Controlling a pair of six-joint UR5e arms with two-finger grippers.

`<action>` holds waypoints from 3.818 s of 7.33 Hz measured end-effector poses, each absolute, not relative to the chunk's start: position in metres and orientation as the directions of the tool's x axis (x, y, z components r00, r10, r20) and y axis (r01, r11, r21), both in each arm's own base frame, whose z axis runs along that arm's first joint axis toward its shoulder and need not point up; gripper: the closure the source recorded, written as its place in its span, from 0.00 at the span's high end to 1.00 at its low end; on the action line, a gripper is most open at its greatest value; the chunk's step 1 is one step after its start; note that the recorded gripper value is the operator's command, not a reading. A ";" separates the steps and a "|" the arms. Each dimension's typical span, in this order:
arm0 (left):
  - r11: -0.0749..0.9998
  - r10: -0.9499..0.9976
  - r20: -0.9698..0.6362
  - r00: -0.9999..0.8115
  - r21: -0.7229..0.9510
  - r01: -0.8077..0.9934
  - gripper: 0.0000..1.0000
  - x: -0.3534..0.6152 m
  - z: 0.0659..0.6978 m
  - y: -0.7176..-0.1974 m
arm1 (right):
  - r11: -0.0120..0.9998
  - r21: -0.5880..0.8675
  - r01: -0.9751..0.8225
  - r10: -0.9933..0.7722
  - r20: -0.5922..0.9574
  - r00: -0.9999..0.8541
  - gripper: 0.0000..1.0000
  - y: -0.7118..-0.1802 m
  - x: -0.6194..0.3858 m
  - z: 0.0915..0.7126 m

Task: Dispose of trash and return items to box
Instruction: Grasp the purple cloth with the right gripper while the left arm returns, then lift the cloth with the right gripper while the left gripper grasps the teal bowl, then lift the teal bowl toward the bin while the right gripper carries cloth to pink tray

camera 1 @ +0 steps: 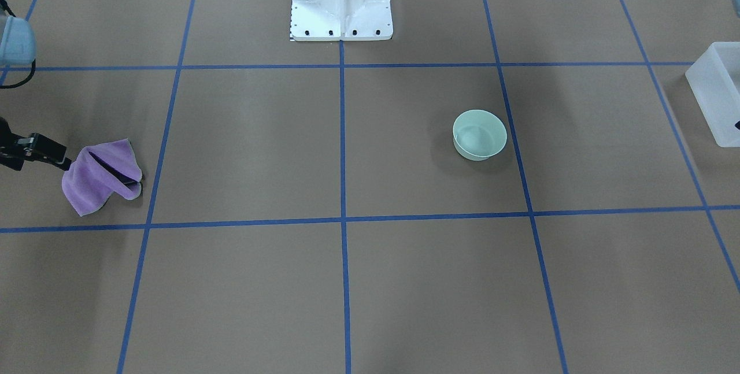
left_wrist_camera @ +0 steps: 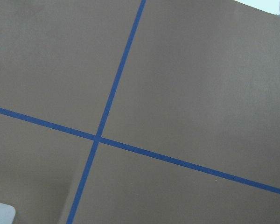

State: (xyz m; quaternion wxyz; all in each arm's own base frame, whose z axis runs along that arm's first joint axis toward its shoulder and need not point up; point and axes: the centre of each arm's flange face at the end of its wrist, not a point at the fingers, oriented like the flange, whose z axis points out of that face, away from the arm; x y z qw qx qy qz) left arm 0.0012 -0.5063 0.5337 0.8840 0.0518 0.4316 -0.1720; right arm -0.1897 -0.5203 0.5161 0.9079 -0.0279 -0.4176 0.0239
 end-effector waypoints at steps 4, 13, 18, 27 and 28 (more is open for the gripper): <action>0.946 -0.239 -0.781 0.577 -0.055 0.318 0.98 0.024 0.533 -0.507 | 0.996 -0.066 0.063 0.006 0.739 0.674 0.01 -0.504 -0.248 0.519; 0.963 -0.221 -0.846 0.484 -0.111 0.245 0.97 0.264 0.446 -0.493 | 0.988 -0.071 -0.138 0.147 0.720 0.678 0.00 -0.542 -0.153 0.516; 0.979 -0.160 -0.842 0.515 -0.070 0.190 0.88 0.362 0.424 -0.435 | 0.969 -0.090 -0.229 0.224 0.710 0.667 0.00 -0.554 -0.091 0.514; 0.986 -0.149 -0.852 0.502 -0.093 0.135 0.00 0.389 0.409 -0.408 | 0.977 -0.059 -0.203 0.183 0.717 0.673 0.00 -0.547 -0.067 0.527; 0.984 -0.167 -0.865 0.474 -0.119 0.130 0.00 0.383 0.394 -0.407 | 0.979 -0.050 -0.199 0.174 0.717 0.675 0.00 -0.545 -0.058 0.532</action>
